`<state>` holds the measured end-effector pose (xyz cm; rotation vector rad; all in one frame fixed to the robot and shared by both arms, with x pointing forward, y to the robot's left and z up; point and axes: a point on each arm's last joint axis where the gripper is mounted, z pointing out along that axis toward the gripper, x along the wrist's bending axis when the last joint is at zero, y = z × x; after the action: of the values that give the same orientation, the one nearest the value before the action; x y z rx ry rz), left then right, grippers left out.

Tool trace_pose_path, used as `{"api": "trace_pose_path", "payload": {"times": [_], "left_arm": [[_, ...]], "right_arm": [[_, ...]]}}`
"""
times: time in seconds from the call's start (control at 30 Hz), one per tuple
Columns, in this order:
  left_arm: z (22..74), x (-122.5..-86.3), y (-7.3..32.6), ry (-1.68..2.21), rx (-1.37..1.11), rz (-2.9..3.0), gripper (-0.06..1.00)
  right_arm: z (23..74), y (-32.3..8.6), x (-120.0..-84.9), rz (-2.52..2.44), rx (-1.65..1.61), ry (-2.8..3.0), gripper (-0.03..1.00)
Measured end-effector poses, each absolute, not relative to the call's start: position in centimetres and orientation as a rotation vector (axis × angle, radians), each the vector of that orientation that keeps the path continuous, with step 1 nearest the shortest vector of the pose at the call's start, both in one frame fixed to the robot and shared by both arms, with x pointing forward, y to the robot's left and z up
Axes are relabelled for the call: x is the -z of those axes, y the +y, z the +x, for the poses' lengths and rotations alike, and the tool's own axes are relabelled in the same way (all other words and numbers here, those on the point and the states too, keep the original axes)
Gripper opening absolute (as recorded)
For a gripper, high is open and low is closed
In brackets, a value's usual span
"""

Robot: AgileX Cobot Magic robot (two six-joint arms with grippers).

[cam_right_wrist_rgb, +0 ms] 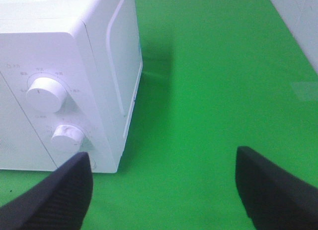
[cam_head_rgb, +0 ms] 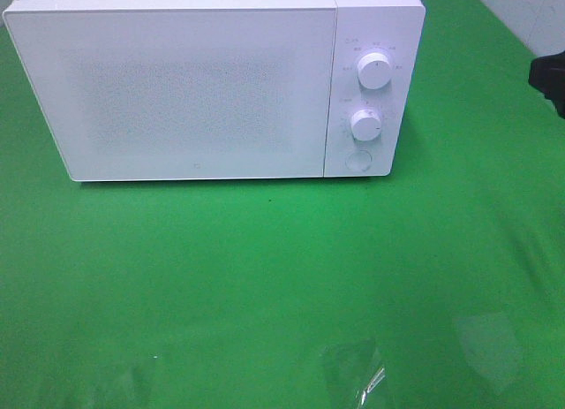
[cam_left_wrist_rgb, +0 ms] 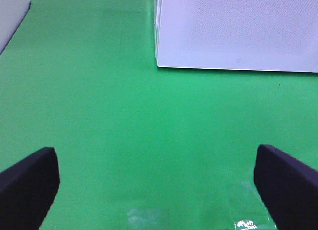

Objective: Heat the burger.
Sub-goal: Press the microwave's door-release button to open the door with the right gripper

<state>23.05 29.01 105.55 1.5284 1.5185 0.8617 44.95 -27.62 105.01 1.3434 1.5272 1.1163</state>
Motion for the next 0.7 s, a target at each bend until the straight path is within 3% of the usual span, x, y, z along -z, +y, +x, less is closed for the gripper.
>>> {"api": "trace_pose_path", "payload": {"times": [0.7], "left_arm": [[23.1,-105.5,29.0,1.518,-0.862,1.528,0.99]], "right_arm": [[45.8,-27.4,-98.0,1.313,-1.174,1.357,0.76]]}}
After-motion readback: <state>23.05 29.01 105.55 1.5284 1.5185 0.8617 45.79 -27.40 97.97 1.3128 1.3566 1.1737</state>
